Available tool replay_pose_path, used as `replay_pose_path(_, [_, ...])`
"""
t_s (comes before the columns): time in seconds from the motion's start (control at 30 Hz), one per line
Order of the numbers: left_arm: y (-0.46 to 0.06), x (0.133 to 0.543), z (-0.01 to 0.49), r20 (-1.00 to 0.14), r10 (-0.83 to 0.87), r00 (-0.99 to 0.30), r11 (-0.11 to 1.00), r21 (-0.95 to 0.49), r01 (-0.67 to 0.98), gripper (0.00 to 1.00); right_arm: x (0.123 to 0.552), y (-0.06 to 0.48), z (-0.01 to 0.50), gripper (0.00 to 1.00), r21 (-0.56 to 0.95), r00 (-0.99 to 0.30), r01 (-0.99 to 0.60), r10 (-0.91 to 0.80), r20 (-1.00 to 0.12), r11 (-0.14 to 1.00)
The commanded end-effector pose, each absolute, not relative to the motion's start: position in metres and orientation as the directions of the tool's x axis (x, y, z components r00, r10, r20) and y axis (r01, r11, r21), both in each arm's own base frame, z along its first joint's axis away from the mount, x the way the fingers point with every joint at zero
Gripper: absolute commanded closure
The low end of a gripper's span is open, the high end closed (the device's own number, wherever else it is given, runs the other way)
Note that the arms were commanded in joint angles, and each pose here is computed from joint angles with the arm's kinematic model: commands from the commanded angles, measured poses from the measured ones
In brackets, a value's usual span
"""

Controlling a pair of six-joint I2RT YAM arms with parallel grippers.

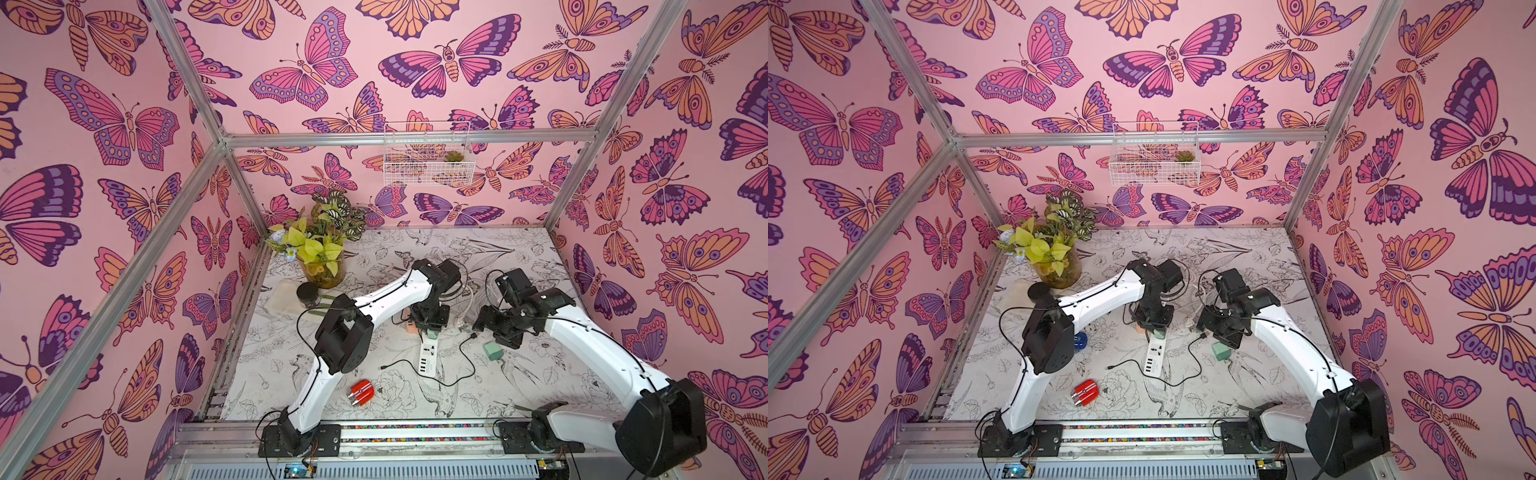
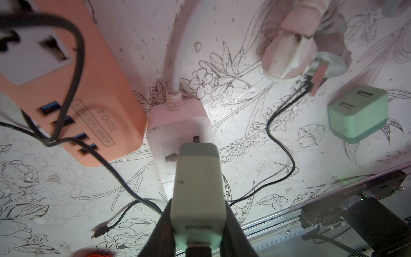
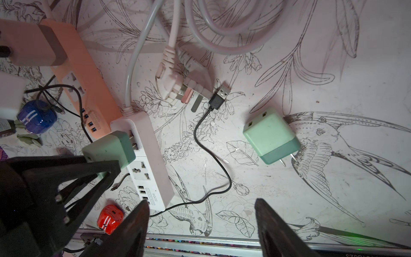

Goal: Charge the electric shaver
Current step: Insert the plug into the socket.

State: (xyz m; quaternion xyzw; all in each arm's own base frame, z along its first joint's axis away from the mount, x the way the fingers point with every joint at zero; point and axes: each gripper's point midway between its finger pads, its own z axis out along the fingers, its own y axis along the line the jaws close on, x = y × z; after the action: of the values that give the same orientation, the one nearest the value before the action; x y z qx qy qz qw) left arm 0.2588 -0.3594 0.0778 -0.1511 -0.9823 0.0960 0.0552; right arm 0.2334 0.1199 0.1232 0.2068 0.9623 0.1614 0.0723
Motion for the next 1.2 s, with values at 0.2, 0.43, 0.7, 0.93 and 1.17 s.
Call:
replay_pose_path(0.2, [-0.344,0.257,0.055,0.142,0.291,-0.946,0.956,-0.089,0.281,1.0,0.23,0.118,0.123,0.24,0.341,-0.901,0.384,0.429,-0.066,0.858])
replay_pose_path(0.43, [-0.337,0.263,0.039,0.156,0.318,-0.935,0.945,0.032,0.327,1.0,0.226,0.114,0.122,0.24,0.328,-0.899,0.389,0.432,-0.067,0.861])
replay_pose_path(0.7, [-0.327,0.259,0.007,0.218,0.309,-0.926,0.933,0.122,0.34,1.0,0.225,0.112,0.123,0.24,0.324,-0.897,0.393,0.436,-0.073,0.861])
replay_pose_path(0.93, [-0.334,0.256,0.002,0.23,0.325,-0.917,0.93,0.098,0.355,1.0,0.224,0.112,0.121,0.24,0.318,-0.898,0.393,0.435,-0.069,0.863])
replay_pose_path(1.17, [-0.354,0.266,0.064,0.093,0.359,-0.929,0.932,0.014,0.362,0.67,0.228,0.113,0.122,0.23,0.32,-0.896,0.394,0.438,-0.074,0.862])
